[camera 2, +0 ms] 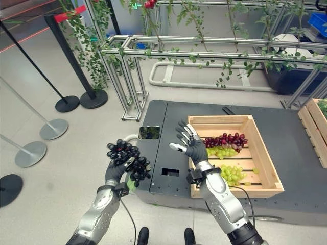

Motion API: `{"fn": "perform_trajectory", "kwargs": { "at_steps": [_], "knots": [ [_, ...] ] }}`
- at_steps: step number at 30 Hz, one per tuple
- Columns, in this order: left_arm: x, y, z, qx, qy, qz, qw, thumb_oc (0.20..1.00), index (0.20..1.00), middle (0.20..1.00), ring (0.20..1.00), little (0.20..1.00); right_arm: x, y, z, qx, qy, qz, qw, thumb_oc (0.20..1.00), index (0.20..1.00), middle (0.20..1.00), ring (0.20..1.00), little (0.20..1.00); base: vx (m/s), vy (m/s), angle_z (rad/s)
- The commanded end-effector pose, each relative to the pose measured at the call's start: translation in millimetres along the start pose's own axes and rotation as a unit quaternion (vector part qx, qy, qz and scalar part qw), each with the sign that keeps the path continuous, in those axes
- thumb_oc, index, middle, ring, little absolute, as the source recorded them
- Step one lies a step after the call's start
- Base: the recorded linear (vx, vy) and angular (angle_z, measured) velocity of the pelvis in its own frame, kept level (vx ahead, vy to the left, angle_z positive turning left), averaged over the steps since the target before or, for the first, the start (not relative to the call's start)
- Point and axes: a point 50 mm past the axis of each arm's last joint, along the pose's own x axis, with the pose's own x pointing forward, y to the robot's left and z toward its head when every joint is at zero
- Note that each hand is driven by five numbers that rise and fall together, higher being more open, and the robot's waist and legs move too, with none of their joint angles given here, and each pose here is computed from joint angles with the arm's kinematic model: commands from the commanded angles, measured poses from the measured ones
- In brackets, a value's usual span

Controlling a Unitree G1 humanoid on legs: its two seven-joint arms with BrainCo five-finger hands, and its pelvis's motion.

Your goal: Pick up the fruits from the basket on one side to the basket on the other side

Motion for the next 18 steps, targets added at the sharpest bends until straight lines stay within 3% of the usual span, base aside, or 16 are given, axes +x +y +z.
{"fn": "perform_trajectory", "kwargs": {
  "at_steps": [1,11,18],
  "knots": [
    [4.8,-10.9,36.1,-0.055,-0.088,-0.043,0.994,0.200,0.200,0.200,0.200,0.200,-4.3,-2.3,42.8,-0.002,-0.118,-0.008,0.993,1.000,1.000,1.000,1.000,1.000,-0.20,-0.081,0.73],
    [-12.2,12.0,23.7,-0.065,-0.072,-0.034,0.995,0.200,0.200,0.200,0.200,0.200,-20.0,-29.0,26.5,-0.034,-0.085,-0.082,0.992,1.000,1.000,1.000,1.000,1.000,-0.19,-0.121,0.88],
    [-16.4,20.3,20.6,-0.051,-0.071,-0.024,0.996,0.200,0.200,0.200,0.200,0.200,-30.1,-44.6,17.3,-0.056,-0.059,-0.122,0.989,1.000,1.000,1.000,1.000,1.000,-0.15,0.050,1.09]
  ]
}}
